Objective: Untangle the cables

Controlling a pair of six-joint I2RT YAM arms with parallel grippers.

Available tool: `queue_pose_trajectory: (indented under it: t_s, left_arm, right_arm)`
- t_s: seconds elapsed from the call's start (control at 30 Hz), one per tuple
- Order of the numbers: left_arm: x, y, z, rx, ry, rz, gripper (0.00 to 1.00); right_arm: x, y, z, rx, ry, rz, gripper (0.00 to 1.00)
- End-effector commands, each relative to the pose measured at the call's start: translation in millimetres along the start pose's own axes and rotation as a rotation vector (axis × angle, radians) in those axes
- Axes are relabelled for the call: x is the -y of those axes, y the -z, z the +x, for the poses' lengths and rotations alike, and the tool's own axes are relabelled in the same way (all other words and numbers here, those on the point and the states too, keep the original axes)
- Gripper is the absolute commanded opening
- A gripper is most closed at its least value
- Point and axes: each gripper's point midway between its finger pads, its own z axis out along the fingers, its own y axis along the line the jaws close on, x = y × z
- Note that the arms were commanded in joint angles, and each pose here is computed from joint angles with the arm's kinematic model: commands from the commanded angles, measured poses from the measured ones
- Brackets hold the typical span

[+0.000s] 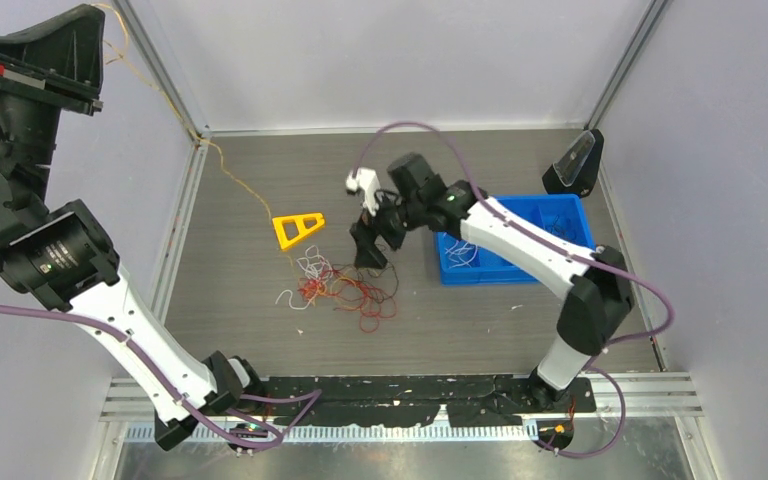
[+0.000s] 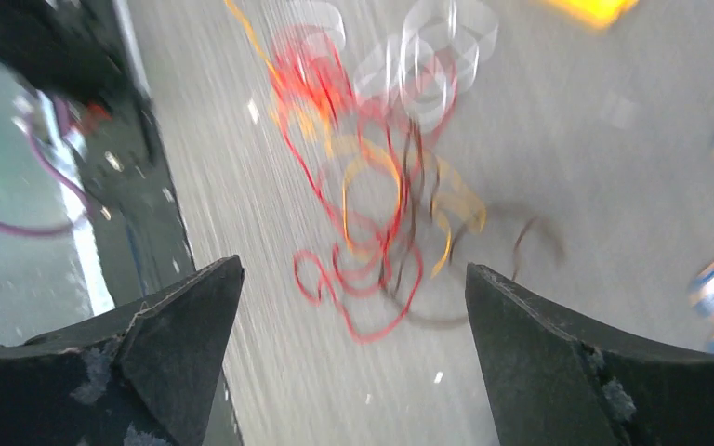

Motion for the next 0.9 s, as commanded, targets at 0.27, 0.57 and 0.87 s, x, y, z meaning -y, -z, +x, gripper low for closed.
queue_pose_trajectory:
  t_s: [0.27, 0.57, 0.87]
  left_arm:
    - [24.9, 6.6, -1.5, -0.018, -0.016, 0.072, 0.0]
    - [6.8, 17.6, 20.1, -0.074, -0.037, -0.01, 0.0]
    - [-132.8, 167.0, 289.8, -0.702, 0.054, -0.232, 0.16]
  right_arm:
    - [-129.0, 23.3, -196.5, 0.5, 0.213, -0.313, 0.95]
    - [-120.3, -4.0, -211.5, 0.52, 0.18, -0.249, 0.12]
    - [-172.5, 198.7, -334.8, 1.019, 0.29, -0.27, 0.05]
